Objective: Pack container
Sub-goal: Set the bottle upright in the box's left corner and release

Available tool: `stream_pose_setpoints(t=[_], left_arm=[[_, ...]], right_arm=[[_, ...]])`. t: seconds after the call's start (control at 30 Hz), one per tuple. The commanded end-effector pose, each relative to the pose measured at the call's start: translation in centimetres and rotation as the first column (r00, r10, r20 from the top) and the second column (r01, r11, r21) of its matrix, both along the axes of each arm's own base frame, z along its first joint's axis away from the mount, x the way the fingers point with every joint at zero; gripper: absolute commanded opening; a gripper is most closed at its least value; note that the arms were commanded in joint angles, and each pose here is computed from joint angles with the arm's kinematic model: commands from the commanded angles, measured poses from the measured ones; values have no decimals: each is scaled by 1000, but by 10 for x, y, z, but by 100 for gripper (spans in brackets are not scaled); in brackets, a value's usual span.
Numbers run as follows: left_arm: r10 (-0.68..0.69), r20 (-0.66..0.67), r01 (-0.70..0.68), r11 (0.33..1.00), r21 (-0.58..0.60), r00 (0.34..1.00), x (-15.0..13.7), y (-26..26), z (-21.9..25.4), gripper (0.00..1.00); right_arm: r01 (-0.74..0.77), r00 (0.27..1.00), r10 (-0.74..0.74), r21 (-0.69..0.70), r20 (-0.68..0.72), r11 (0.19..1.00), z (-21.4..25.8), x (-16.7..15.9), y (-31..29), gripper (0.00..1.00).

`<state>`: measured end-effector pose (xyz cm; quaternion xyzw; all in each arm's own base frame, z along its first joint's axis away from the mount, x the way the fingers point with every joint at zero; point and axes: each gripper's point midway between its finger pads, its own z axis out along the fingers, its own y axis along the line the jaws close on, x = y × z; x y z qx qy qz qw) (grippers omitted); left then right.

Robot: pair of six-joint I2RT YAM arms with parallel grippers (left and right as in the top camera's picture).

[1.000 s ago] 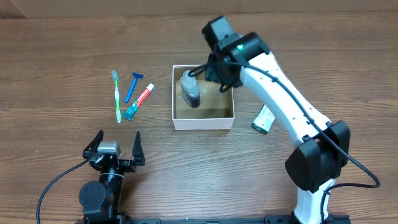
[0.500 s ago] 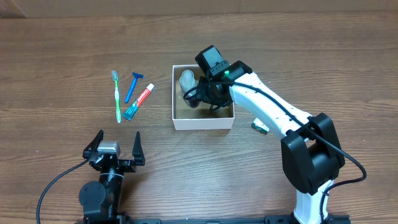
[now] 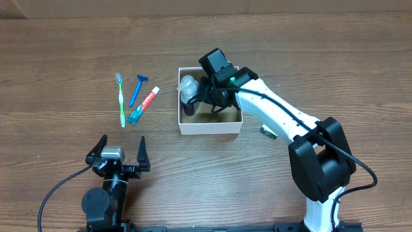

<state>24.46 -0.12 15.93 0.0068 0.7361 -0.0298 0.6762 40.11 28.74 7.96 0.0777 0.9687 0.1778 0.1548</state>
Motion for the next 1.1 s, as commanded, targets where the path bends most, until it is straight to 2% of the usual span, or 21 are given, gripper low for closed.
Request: stream_pose_setpoints(t=[0.0,0.27,0.57,0.63,0.8,1.07], left_arm=[[16,6,-16,1000,20,1000,0,4,0,100],[16,6,-16,1000,20,1000,0,4,0,100],[16,6,-16,1000,20,1000,0,4,0,100],[16,6,-16,1000,20,1000,0,4,0,100],[16,6,-16,1000,20,1000,0,4,0,100],[16,6,-16,1000,20,1000,0,4,0,100]], right_arm=[[-10,1000,9,28,22,1000,9,0,7,51],[-70,995,66,53,77,996,16,7,16,52],[-93,992,91,20,82,995,14,11,5,53],[-85,994,84,11,75,996,12,13,-3,56],[-106,987,107,-12,116,994,15,23,-9,57],[-211,961,210,-14,181,977,22,26,4,56]])
